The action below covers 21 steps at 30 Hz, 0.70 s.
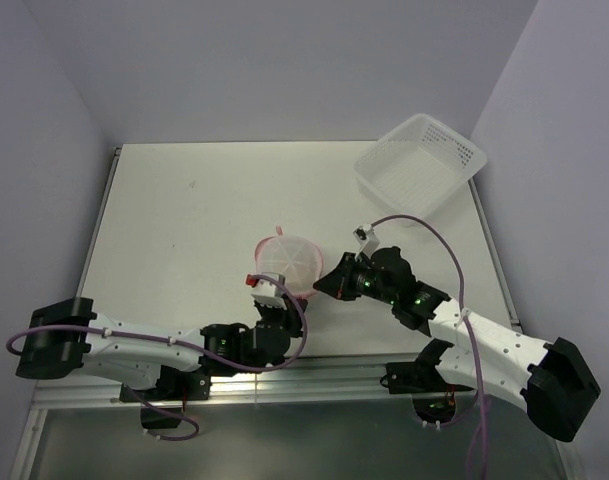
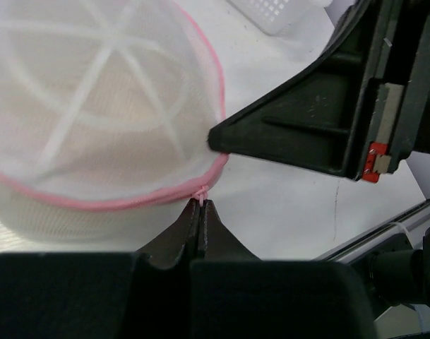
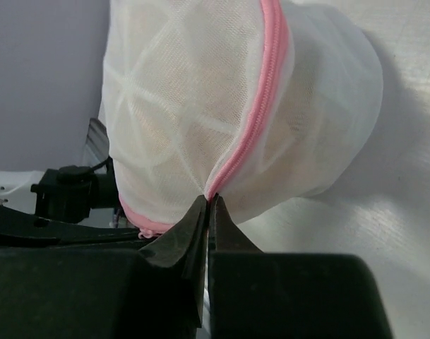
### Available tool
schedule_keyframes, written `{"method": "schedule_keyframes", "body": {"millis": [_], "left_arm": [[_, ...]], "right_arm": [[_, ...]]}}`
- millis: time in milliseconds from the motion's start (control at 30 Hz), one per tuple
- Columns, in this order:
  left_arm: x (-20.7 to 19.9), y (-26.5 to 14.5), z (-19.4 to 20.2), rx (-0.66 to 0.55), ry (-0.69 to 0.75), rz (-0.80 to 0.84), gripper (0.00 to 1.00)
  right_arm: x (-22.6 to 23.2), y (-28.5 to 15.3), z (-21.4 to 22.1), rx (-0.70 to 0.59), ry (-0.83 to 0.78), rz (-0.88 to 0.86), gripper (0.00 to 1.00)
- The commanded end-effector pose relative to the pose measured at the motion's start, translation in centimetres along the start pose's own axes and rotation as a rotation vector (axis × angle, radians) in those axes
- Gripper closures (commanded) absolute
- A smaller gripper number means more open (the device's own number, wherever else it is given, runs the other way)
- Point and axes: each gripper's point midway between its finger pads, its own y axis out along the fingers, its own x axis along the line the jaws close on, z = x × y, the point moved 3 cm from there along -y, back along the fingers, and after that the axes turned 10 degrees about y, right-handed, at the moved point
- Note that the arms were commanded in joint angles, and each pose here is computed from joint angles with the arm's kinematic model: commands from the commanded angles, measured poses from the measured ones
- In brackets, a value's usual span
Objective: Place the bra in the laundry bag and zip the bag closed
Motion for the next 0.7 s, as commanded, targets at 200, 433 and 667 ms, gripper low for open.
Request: {"method": "schedule_keyframes", "body": {"millis": [200,433,667], "left_arm": [[6.5,-2.6,-1.6,-0.028,-0.070,-0.134,1.00],[10.6,-4.3,-1.4,-0.031,-0.095,-0.230,1.00],[6.4,-3.7,-2.2,-0.036,-0.138,-0.092,1.00]], "right_arm": [[0.7,0.2,-7.2,-0.167,-0.077,0.026,1.00],[2.4,2.4,-10.3,-0.165,-0.137,0.050,1.00],[4.4,5.0,-11.6,-0.117,-0.132,0.009,0.74]]}}
